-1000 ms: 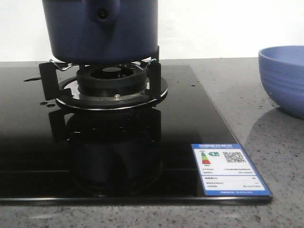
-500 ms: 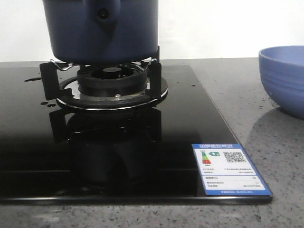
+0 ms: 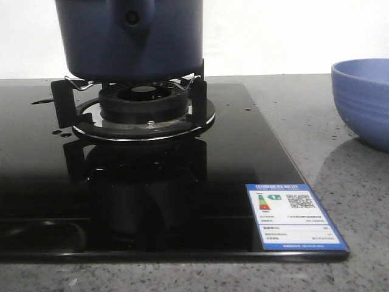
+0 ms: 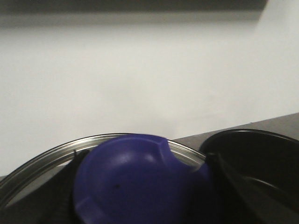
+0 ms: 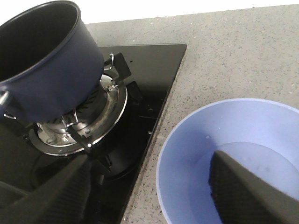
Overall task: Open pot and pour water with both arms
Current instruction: 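Grasp the light blue bowl rim with right gripper and lift it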
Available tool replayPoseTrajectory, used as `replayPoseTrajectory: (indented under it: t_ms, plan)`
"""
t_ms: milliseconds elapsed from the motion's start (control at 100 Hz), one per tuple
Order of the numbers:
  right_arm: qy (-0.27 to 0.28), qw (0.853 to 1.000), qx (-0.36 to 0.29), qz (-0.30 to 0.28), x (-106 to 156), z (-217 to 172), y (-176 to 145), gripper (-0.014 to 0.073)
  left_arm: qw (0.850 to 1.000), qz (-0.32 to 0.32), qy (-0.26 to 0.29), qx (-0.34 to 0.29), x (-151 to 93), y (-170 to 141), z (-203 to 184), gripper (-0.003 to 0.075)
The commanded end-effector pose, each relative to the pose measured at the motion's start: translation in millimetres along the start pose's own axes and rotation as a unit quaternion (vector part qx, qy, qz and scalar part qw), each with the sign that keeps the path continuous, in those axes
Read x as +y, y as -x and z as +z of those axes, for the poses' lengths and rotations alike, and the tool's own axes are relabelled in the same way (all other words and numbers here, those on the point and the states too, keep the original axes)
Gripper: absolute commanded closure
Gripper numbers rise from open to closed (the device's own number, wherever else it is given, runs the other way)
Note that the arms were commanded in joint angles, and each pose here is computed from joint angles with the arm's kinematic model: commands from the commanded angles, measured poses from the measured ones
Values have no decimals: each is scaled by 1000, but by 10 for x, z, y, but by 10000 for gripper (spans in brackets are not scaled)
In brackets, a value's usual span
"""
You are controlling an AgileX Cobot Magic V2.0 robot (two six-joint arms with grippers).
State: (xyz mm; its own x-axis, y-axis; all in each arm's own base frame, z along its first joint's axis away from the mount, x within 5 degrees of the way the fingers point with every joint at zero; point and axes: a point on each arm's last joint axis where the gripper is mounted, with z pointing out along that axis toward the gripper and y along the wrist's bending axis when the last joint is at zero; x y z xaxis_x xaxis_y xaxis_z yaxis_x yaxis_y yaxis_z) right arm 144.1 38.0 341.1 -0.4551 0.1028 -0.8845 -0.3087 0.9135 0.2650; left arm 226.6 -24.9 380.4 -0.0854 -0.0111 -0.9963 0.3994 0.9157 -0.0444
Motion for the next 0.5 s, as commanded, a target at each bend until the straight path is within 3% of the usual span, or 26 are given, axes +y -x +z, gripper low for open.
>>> replayPoseTrajectory:
  t_ms: [0,230,340,490]
  plan:
    - [-2,999,-51,7,27,-54,187,114,998,-31,24,-49,-20,159,-139,423]
    - [-27,996,-65,48,-16,-113,515,114,997,-44,21,-53,-26,150,-143,423]
    - [-106,992,-17,58,-181,-108,679,114,997,-44,19,-55,-45,153,-135,423]
    - [-229,967,84,78,-444,-55,777,118,999,-9,10,-52,-111,149,-110,423]
